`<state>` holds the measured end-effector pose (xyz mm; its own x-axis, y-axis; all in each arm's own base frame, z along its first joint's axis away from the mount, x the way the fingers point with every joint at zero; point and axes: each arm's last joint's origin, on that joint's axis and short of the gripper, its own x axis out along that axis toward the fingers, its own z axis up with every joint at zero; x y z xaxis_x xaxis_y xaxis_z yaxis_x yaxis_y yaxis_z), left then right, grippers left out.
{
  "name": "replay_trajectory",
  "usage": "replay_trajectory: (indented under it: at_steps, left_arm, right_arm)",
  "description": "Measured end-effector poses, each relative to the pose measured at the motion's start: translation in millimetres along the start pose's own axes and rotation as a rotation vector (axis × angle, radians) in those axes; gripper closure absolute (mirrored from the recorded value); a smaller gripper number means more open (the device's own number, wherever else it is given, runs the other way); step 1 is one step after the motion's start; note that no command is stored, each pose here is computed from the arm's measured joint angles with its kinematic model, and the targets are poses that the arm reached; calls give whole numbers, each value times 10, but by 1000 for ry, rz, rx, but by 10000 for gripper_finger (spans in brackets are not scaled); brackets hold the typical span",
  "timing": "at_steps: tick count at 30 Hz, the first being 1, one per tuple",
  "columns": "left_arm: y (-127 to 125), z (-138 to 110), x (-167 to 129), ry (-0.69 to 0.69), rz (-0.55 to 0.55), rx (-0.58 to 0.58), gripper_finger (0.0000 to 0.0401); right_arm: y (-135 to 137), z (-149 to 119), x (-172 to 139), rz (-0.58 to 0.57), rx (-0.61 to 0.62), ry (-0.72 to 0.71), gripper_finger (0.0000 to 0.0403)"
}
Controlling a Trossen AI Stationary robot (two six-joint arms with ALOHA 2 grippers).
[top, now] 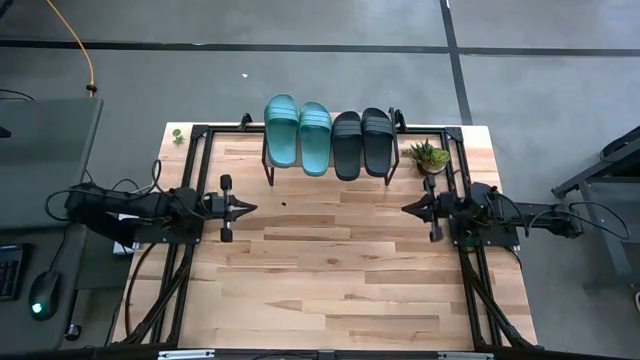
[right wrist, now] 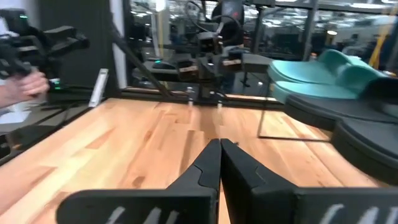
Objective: Pick and place slides into the shelf
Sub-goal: Return to Home Position
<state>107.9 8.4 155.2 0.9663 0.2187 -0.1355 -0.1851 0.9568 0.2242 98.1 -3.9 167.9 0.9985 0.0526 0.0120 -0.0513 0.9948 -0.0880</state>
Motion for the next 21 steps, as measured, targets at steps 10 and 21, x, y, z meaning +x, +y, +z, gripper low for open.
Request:
replay_trajectory:
  at_steps: [10, 21]
  left_arm:
    - [17, 70, -5, -72, 22, -22, 398]
    - [24, 6, -2, 4, 77, -1, 398]
  right_arm:
    - [-18, -11, -1, -63, 20, 16, 403]
    - [-18, -11, -1, -63, 36, 16, 403]
